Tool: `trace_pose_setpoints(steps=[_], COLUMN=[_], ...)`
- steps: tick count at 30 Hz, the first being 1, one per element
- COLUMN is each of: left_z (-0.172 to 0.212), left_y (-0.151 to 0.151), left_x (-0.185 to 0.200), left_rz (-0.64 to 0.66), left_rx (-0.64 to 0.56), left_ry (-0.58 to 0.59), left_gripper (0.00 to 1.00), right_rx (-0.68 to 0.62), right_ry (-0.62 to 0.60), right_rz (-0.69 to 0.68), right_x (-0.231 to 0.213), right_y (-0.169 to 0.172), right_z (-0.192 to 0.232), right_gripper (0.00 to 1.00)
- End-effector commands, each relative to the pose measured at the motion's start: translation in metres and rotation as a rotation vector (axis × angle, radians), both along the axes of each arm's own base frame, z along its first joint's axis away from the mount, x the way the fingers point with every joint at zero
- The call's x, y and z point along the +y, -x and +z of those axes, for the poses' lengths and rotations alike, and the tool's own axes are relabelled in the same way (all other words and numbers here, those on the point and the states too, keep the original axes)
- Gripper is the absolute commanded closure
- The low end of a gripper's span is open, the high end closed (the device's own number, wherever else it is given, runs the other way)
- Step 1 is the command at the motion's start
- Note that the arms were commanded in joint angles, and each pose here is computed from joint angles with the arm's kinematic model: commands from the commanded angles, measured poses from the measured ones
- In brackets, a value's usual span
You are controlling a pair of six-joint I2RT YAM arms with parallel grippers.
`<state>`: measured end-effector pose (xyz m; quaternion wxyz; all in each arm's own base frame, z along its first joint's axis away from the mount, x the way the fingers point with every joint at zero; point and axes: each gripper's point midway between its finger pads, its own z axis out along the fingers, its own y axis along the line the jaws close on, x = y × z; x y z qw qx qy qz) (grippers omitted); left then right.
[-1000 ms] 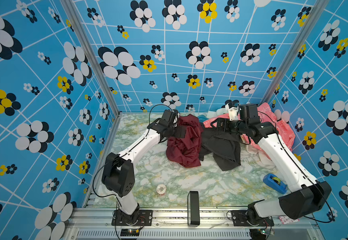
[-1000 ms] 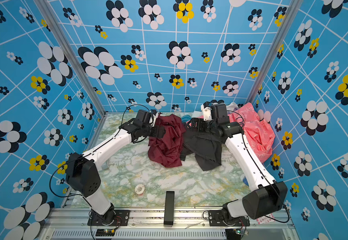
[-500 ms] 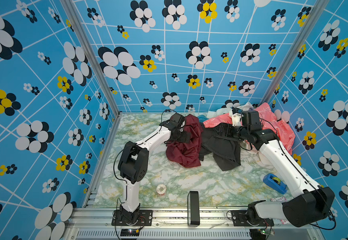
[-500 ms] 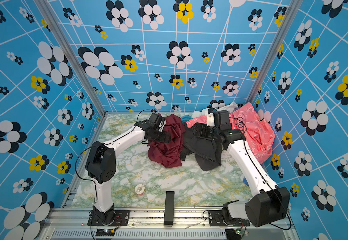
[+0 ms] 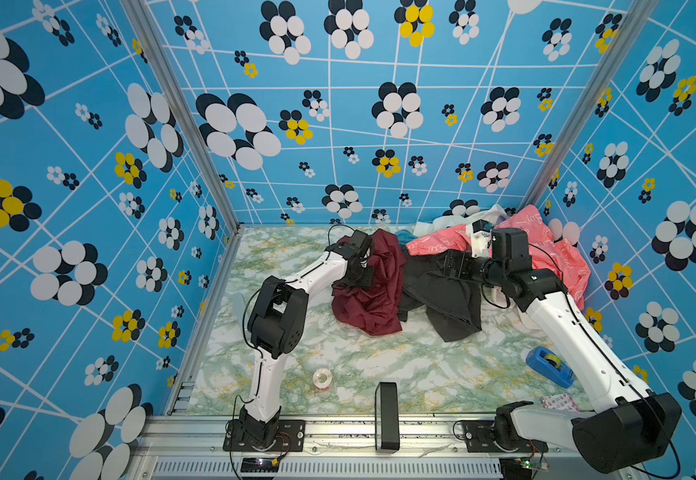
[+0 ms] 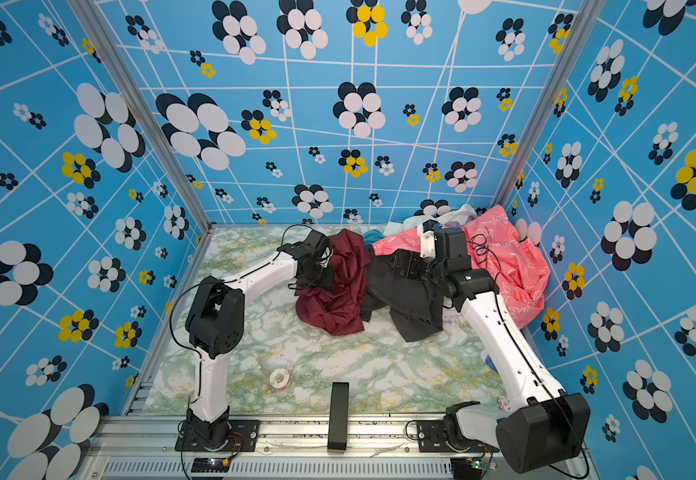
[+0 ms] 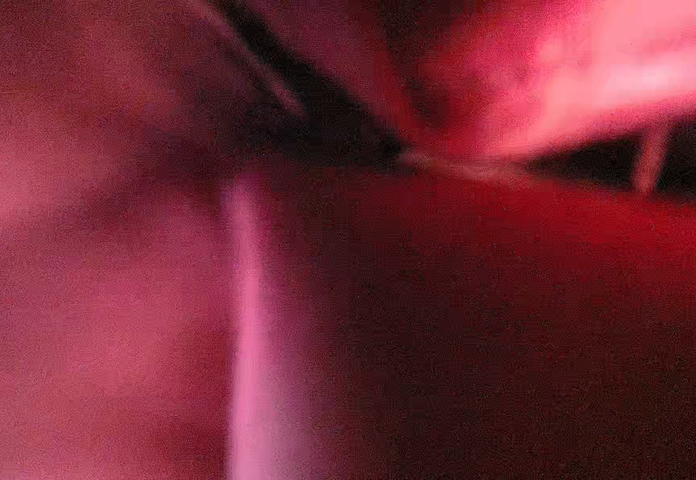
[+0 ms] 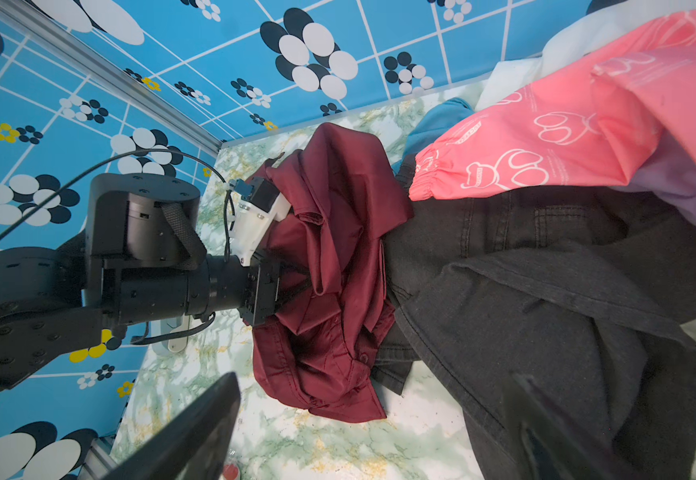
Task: Pick out a specific cloth from the pile
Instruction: 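Grasp the maroon shirt with the left gripper and release the right gripper, then carry the maroon shirt with the left gripper away from the pile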
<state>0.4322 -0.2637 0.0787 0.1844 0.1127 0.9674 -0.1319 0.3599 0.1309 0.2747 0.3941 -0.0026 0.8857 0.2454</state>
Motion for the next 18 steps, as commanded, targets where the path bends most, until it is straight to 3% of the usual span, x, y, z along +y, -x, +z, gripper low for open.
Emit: trace_pose_setpoints(steps=[1, 18], left_z=[0.006, 0.19], left_y=[0.001, -0.002], left_x=[0.005, 0.056], left_rz=[0.018, 0.169], left_rx=[0.006, -0.456], left_ry=[-0.013, 0.026], left_gripper=[1.0, 1.0], right_rx=[-0.021, -0.026], right_ry=[-0.023, -0.037], right_rz=[-0.01, -0.017], right_x=[-0.002, -0.003], right_y=[0.003, 0.003], right_z=[0.006, 0.004], right_gripper=[0.01, 0.01])
